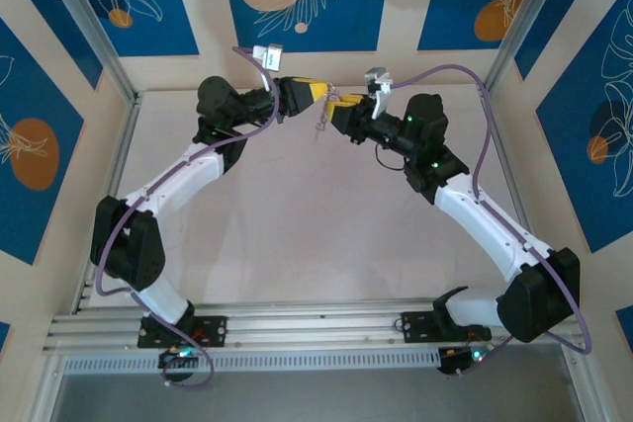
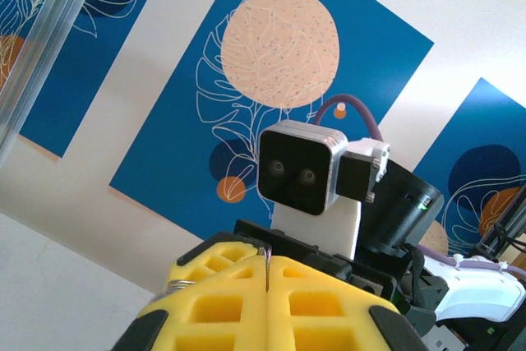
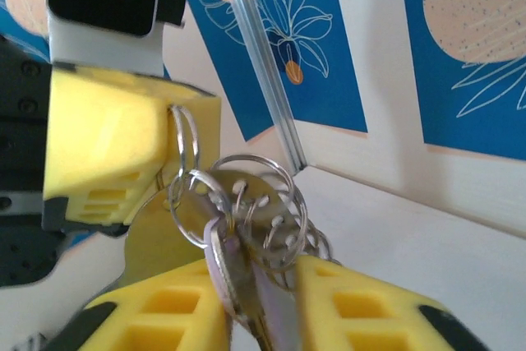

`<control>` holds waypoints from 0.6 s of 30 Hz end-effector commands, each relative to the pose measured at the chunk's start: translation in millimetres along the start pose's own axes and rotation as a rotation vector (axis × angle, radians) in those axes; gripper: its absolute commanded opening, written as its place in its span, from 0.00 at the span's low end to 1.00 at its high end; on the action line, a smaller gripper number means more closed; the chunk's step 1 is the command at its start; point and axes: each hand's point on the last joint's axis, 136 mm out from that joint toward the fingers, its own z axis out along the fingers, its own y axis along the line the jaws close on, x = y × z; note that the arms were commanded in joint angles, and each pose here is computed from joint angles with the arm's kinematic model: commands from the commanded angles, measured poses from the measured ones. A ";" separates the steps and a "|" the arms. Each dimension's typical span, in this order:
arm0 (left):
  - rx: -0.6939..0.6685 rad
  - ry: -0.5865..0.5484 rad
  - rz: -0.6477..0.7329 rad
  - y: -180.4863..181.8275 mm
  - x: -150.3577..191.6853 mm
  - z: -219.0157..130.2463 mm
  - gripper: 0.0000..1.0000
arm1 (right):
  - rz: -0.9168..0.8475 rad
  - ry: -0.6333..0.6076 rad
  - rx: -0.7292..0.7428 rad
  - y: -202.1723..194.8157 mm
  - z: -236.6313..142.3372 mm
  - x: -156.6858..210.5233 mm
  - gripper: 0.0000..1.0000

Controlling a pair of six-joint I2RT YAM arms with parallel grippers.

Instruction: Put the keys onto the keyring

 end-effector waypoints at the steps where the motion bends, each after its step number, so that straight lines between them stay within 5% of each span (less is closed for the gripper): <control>1: 0.042 -0.021 0.068 -25.6 -10.3 0.3 0.00 | -0.035 0.012 -0.081 19.4 -0.7 -8.3 0.13; 6: 0.040 -0.028 0.072 -25.6 -11.4 0.1 0.00 | -0.031 0.048 -0.123 27.9 -3.6 -1.6 0.00; 18: 0.048 -0.023 0.070 -28.3 -9.5 2.0 0.00 | 0.007 0.113 -0.208 39.2 4.3 2.5 0.00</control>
